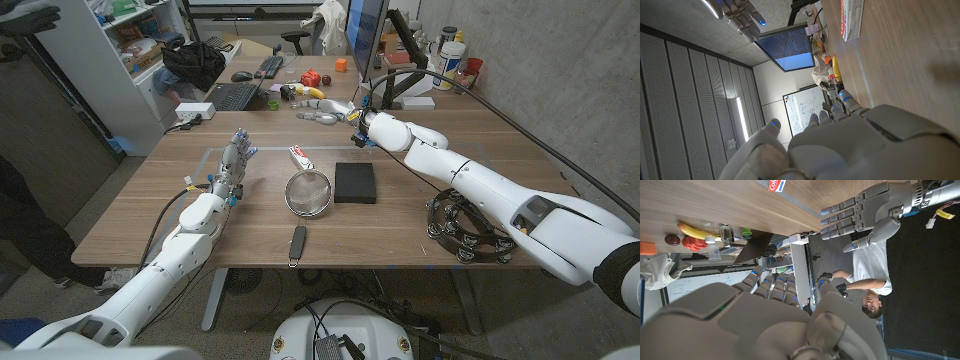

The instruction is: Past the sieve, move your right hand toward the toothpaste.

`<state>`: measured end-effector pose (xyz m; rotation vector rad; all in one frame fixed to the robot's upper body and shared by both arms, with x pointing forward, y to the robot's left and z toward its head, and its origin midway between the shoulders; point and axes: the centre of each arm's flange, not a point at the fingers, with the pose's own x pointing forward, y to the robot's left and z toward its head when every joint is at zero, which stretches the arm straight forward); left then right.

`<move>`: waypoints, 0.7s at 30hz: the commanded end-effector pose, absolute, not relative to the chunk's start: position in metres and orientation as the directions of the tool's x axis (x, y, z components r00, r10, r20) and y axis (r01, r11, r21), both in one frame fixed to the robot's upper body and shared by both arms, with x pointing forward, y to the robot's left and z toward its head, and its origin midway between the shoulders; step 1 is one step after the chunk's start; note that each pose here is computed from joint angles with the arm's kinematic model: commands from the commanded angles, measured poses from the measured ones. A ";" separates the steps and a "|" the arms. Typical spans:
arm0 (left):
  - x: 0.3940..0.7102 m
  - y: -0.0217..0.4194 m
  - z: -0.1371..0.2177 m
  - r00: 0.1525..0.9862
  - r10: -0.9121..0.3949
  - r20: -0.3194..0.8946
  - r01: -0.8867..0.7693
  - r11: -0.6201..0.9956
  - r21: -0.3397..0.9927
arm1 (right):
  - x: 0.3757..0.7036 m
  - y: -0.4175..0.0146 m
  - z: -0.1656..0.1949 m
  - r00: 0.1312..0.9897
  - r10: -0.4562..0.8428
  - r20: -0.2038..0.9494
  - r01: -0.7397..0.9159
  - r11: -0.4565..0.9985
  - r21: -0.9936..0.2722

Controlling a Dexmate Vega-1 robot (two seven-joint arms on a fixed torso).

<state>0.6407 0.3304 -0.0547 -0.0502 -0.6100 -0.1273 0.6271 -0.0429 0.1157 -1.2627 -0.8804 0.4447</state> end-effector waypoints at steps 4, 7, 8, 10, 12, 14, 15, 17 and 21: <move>0.638 0.331 -0.055 0.808 -0.099 0.580 0.120 0.993 0.002 | 0.633 -0.035 0.110 0.624 0.729 0.282 0.161 0.233 -0.959; 0.638 0.331 -0.056 0.809 -0.097 0.580 0.117 0.993 0.002 | 0.634 -0.033 0.109 0.624 0.731 0.276 0.163 0.224 -0.961; 0.638 0.331 -0.056 0.808 -0.096 0.581 0.117 0.993 0.002 | 0.634 -0.033 0.109 0.624 0.732 0.274 0.163 0.220 -0.962; 0.638 0.331 -0.056 0.808 -0.095 0.582 0.117 0.993 0.000 | 0.635 -0.031 0.109 0.626 0.732 0.269 0.163 0.215 -0.963; 0.637 0.332 -0.057 0.807 -0.094 0.583 0.115 0.993 0.000 | 0.636 -0.030 0.108 0.627 0.733 0.265 0.165 0.208 -0.964; 0.637 0.332 -0.057 0.806 -0.093 0.584 0.114 0.993 0.000 | 0.637 -0.029 0.108 0.626 0.735 0.262 0.165 0.204 -0.965; 0.636 0.332 -0.057 0.806 -0.092 0.585 0.113 0.994 0.000 | 0.637 -0.029 0.108 0.626 0.735 0.259 0.165 0.200 -0.966; 0.636 0.333 -0.057 0.806 -0.090 0.585 0.111 0.994 0.000 | 0.638 -0.028 0.107 0.628 0.734 0.258 0.168 0.195 -0.966; 0.635 0.334 -0.058 0.807 -0.087 0.585 0.108 0.994 -0.001 | 0.639 -0.026 0.106 0.629 0.736 0.252 0.169 0.187 -0.968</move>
